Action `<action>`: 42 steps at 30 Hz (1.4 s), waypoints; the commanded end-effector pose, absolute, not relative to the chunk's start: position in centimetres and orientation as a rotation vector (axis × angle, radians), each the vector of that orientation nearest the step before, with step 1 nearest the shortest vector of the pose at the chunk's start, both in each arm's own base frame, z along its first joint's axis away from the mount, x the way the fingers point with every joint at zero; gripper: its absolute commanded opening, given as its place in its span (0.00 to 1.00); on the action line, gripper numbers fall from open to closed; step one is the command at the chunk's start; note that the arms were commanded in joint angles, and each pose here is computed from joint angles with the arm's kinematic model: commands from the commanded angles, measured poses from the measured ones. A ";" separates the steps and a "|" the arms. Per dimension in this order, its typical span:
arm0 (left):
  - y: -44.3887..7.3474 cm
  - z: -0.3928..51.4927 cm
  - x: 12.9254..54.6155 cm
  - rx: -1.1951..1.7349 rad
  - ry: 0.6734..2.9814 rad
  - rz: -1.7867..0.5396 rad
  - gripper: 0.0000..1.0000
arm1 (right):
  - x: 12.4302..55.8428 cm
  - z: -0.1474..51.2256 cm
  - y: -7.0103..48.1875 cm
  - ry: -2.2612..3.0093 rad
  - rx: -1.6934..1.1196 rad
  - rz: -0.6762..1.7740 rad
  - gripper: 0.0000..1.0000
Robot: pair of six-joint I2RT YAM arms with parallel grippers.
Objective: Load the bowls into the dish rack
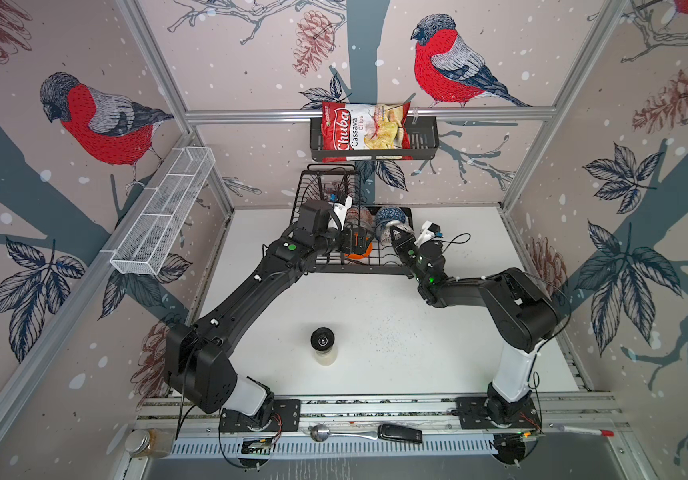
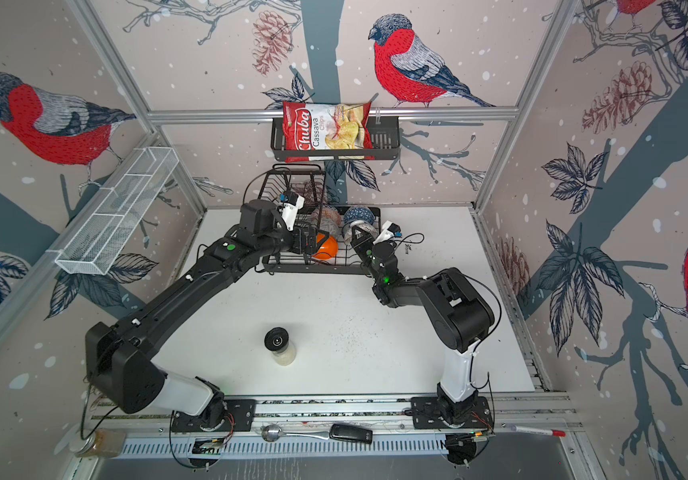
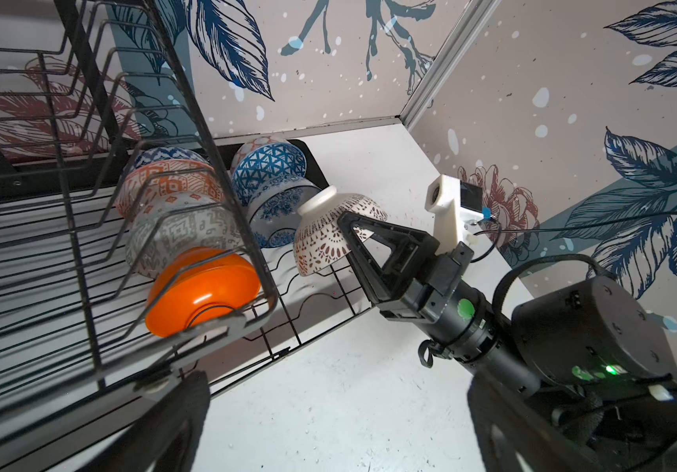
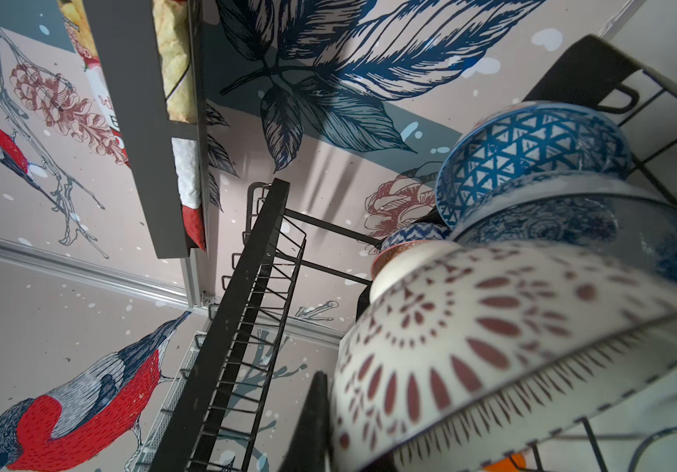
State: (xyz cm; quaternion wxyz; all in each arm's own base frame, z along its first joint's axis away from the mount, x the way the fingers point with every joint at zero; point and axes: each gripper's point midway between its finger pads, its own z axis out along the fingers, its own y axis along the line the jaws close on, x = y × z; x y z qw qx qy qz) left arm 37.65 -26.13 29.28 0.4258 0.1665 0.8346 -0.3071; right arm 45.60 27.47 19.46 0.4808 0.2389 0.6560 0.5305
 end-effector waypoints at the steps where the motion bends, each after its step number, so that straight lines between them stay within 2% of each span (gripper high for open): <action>1: -25.9 30.1 38.1 0.428 2.031 -0.761 0.98 | 46.5 20.6 27.8 1.540 0.590 1.351 0.00; 12: -24.5 30.0 38.3 0.386 2.023 -0.775 0.98 | 48.3 16.2 29.1 1.637 0.677 1.328 0.00; 42: -24.6 29.1 38.4 0.372 2.048 -0.807 0.98 | 47.0 10.6 28.6 1.794 0.824 1.216 0.00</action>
